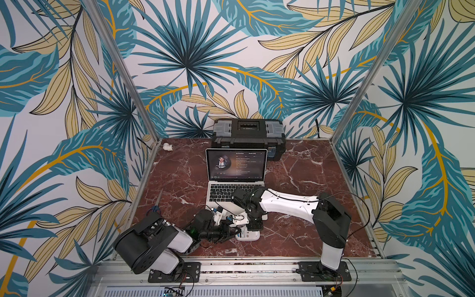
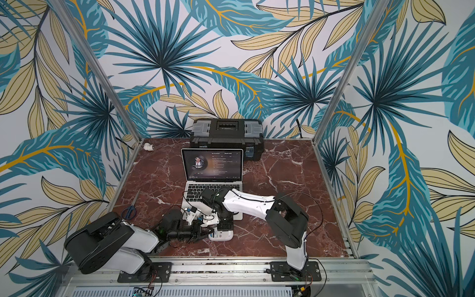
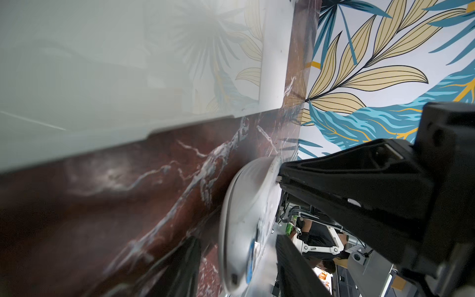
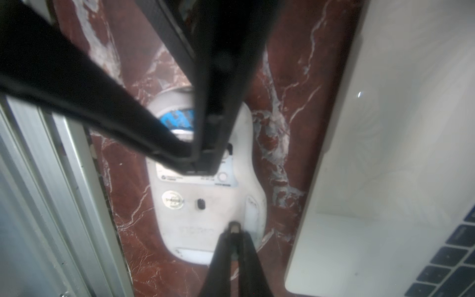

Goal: Remove the wireless mouse receiver from the laptop
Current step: Place the USB plug on the mouse, then insert the USB plug into the mouse.

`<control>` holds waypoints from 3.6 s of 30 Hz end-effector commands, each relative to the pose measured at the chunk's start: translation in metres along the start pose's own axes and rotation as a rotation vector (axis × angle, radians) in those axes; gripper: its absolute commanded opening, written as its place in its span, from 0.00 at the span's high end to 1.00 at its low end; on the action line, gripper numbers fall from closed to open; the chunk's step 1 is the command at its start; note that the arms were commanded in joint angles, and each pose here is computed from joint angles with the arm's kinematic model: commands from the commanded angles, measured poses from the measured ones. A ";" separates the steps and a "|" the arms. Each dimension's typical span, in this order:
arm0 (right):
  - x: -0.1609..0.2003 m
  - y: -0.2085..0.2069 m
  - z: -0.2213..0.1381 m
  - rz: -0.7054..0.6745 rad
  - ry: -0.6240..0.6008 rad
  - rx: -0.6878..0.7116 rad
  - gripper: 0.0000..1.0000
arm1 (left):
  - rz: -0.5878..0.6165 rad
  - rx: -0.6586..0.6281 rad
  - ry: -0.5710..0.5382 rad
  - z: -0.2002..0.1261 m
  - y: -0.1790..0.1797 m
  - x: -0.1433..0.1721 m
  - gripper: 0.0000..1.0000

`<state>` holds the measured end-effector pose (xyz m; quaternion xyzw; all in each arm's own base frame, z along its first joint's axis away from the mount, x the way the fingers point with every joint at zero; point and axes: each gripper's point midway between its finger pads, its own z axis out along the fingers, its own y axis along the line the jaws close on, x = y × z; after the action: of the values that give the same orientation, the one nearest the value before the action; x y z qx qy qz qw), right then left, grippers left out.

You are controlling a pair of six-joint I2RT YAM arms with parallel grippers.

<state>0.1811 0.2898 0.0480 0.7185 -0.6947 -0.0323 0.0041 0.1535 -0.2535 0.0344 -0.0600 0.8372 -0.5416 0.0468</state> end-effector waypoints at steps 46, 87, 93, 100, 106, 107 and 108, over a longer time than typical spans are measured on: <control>-0.005 -0.009 -0.066 0.071 -0.146 0.015 0.78 | 0.244 0.371 -0.119 0.004 -0.122 -0.038 1.00; 0.088 -0.078 -0.238 1.226 -1.392 -0.263 0.01 | 0.406 0.497 0.085 0.039 -0.234 -0.102 1.00; 0.081 -0.090 -0.229 1.245 -1.485 -0.373 0.13 | 0.421 0.505 0.072 0.038 -0.238 -0.108 1.00; 0.087 -0.091 -0.207 1.317 -1.421 -0.345 0.12 | 0.437 0.513 0.057 0.033 -0.243 -0.112 1.00; 0.099 -0.094 -0.185 1.434 -1.369 -0.306 0.01 | 0.450 0.518 0.045 0.028 -0.248 -0.115 1.00; 0.104 -0.095 -0.182 1.460 -1.357 -0.273 0.01 | 0.453 0.519 0.046 0.028 -0.249 -0.115 1.00; 0.109 -0.095 -0.182 1.474 -1.362 -0.234 0.00 | 0.455 0.517 0.048 0.028 -0.249 -0.115 1.00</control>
<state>0.2906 0.1890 0.2317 -0.0419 -0.7988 -0.5247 -0.2914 0.2773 -0.3619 0.2163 0.1232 0.6920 -0.7013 0.1189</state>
